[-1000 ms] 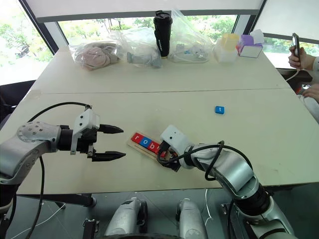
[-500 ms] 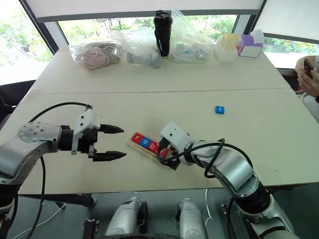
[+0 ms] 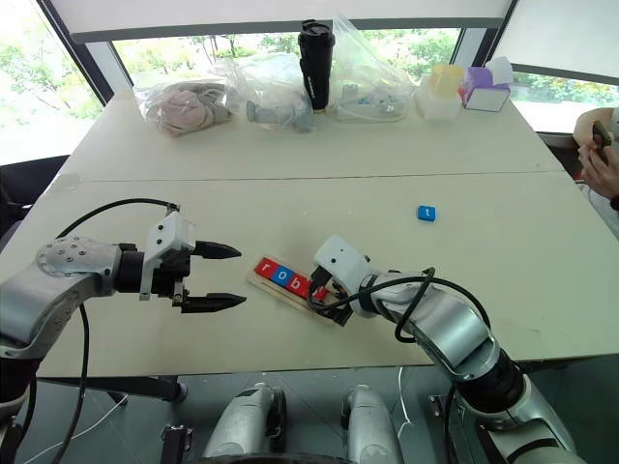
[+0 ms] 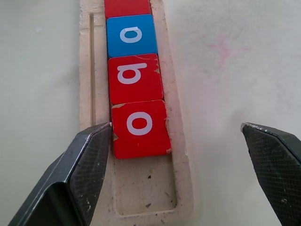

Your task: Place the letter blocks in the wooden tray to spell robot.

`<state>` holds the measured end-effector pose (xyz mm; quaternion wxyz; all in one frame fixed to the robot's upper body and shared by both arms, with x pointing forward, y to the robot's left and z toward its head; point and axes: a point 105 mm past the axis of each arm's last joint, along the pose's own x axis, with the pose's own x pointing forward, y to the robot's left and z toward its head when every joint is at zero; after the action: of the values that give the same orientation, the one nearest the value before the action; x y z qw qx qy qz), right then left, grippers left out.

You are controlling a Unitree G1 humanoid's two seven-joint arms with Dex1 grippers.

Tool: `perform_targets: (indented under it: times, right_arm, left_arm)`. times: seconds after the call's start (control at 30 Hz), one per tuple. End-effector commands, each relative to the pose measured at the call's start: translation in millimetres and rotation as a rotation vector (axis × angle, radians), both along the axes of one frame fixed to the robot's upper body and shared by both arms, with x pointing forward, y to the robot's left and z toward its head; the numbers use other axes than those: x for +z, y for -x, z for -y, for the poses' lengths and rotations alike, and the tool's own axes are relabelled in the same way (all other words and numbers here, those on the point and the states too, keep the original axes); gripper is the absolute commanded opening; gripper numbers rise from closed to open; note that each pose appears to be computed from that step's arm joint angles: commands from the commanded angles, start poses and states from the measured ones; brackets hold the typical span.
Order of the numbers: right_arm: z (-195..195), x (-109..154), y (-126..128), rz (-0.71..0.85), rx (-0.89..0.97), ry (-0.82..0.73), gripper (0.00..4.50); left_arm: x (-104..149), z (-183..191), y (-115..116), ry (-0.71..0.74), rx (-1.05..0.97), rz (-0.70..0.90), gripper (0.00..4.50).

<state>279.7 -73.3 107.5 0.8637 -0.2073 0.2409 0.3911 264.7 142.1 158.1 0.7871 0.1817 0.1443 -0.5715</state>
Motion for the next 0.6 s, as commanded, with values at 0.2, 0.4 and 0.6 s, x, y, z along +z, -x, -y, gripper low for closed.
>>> perform_targets:
  times: [0.2,0.4,0.6]
  right_arm:
    - [29.8,119.0,-18.4,0.210,0.062,-0.417,4.48]
    - [140.3,95.2,-84.1,0.185,-0.494,-0.249,4.48]
    - [154.0,59.9,-119.4,0.147,-0.769,-0.281,4.48]
  left_arm:
    - [7.7,1.9,1.4,-0.001,-0.024,0.026,4.50]
    - [14.3,4.2,-3.2,0.013,-0.031,0.049,4.50]
    - [9.1,8.9,-1.0,0.021,-0.038,0.042,4.50]
